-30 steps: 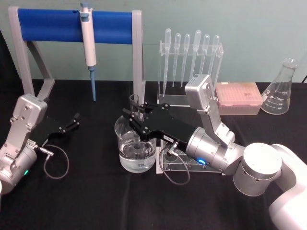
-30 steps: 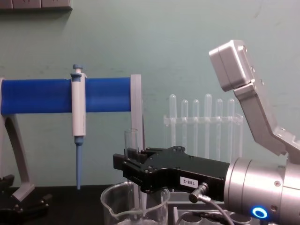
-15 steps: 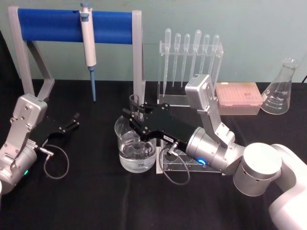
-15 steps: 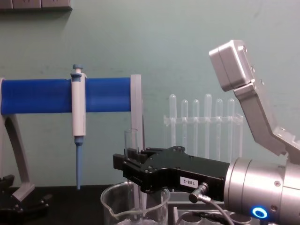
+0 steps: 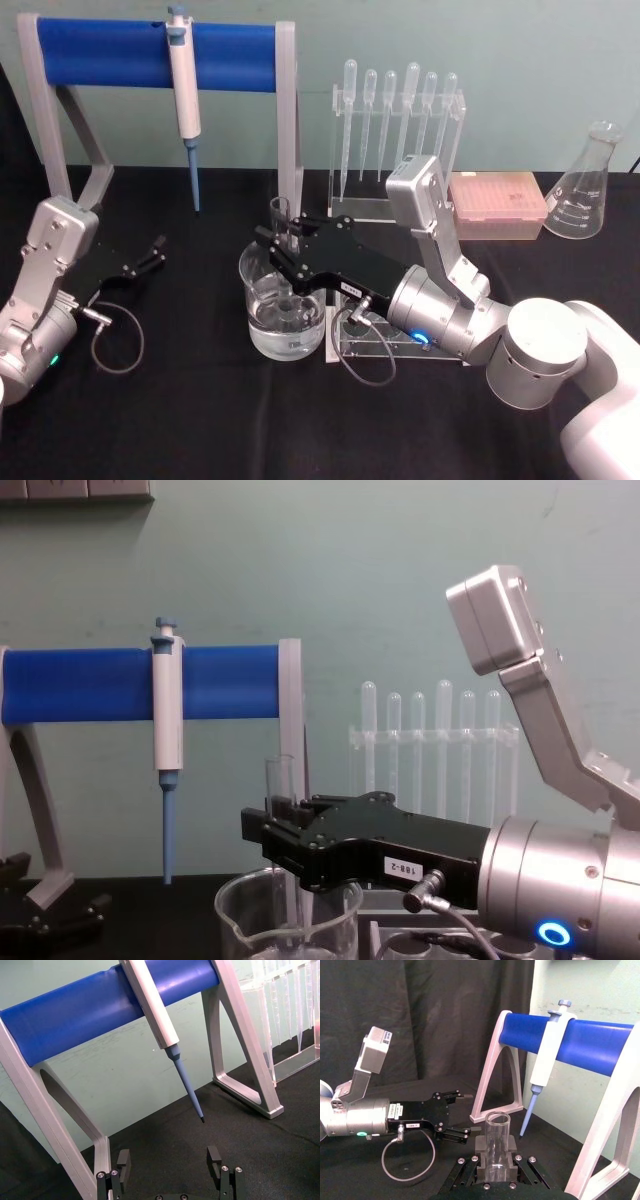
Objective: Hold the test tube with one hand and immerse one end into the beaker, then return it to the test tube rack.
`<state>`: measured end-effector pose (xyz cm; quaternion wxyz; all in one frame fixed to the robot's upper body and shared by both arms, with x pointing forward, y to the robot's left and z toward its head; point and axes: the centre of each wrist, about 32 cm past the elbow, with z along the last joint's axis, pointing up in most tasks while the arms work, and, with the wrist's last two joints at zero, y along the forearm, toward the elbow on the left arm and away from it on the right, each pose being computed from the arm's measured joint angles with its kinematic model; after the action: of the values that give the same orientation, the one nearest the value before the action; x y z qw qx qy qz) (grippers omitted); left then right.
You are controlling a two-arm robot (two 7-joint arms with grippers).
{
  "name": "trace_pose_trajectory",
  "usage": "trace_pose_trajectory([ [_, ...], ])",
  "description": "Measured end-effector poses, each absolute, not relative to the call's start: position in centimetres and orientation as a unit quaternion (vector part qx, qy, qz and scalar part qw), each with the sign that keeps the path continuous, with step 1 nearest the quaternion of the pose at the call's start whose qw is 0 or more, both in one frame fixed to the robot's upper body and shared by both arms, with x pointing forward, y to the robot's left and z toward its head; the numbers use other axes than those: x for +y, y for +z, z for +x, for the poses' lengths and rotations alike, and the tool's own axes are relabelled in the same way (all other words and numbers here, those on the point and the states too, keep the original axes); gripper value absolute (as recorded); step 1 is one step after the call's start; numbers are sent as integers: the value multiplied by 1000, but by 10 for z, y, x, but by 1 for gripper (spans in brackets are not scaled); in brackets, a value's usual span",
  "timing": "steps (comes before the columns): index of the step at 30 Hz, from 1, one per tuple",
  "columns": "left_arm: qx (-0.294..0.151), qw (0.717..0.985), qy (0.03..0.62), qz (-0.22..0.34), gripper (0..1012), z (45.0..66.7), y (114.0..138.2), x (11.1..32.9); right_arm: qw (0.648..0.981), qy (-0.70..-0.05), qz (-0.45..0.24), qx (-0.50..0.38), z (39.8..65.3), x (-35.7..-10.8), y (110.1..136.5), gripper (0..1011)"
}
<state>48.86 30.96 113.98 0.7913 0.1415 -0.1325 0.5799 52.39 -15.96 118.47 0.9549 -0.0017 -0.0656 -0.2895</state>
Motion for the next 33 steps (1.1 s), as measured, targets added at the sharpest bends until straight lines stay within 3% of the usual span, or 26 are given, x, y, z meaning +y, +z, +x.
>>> trace_pose_trajectory([
  [33,-132,791,580,141,1000,489,1140,310,955,-289,-2,-66,524,-160,1185,225],
])
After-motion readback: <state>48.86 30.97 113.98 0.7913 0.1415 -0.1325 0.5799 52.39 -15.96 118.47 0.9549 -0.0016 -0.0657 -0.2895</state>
